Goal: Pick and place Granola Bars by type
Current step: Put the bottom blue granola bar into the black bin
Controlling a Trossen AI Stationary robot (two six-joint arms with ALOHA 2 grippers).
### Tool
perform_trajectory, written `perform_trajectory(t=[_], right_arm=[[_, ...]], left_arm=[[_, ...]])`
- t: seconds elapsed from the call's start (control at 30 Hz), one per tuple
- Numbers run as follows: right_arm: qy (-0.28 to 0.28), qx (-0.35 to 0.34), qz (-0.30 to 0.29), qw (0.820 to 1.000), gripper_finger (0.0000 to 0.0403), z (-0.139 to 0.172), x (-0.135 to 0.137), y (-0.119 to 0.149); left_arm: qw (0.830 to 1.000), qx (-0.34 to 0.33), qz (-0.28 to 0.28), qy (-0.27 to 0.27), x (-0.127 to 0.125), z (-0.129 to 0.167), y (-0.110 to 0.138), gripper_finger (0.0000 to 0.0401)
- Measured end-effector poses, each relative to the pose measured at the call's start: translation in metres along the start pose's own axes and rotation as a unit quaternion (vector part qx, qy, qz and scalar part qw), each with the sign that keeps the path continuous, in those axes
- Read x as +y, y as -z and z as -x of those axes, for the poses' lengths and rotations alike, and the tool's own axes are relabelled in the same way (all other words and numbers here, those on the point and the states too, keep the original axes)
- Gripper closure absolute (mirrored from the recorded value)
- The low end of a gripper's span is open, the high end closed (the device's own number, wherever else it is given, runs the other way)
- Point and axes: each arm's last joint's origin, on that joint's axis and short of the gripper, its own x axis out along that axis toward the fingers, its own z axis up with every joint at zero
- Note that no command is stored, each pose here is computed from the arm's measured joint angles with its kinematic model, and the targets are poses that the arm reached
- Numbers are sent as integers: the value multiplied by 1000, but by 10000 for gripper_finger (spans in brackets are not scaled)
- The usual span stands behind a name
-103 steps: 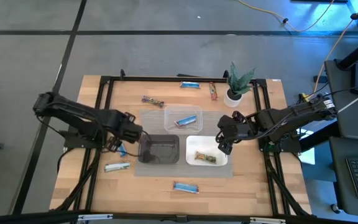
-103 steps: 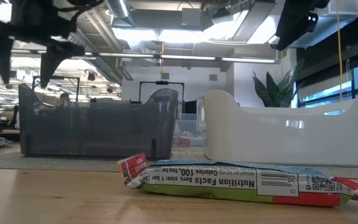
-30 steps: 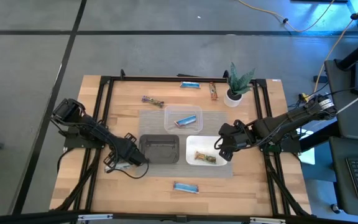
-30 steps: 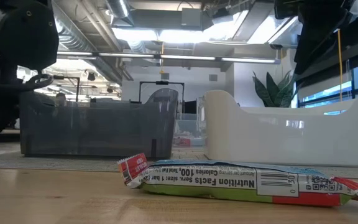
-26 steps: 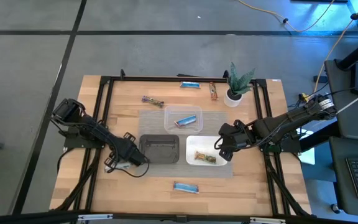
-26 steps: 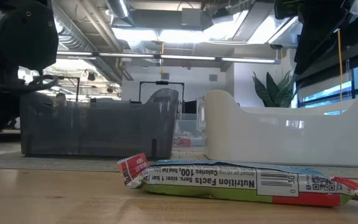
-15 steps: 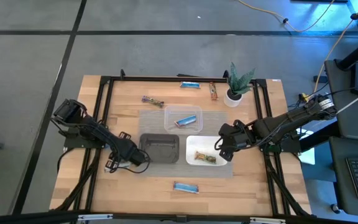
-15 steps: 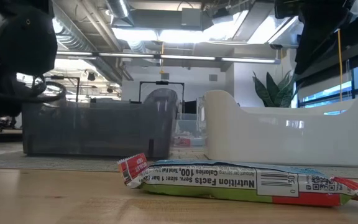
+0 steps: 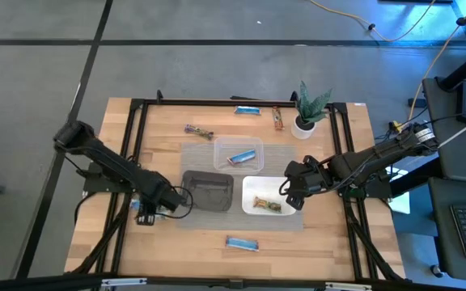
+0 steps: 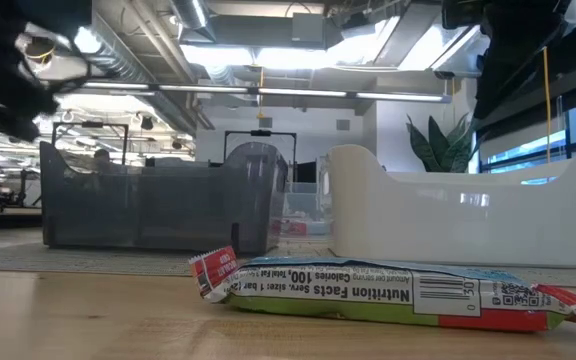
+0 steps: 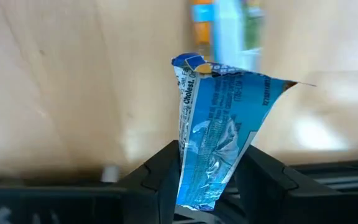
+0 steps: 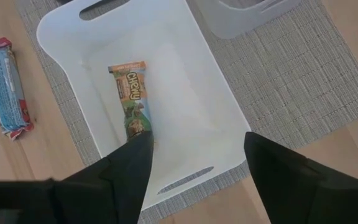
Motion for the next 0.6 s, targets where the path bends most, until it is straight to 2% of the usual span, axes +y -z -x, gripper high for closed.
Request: perform_trajectory(t=[0.13,0.27,0.4,0.6], right_arm=[[0,0,1,1000,148,0,0,0],[0,0,3,1000,148,0,0,0],[0,-1,4,1000,148,0,0,0],[-2,-3,3,1000,148,0,0,-1]], left_arm=[[997,-58,14,51,-3,23,10,269],[979,-170,24,106,-8,50,6,269],[941,-310,6,138,-12,77,-7,269],[865,-486,-13,125,-10,110,-28,269]])
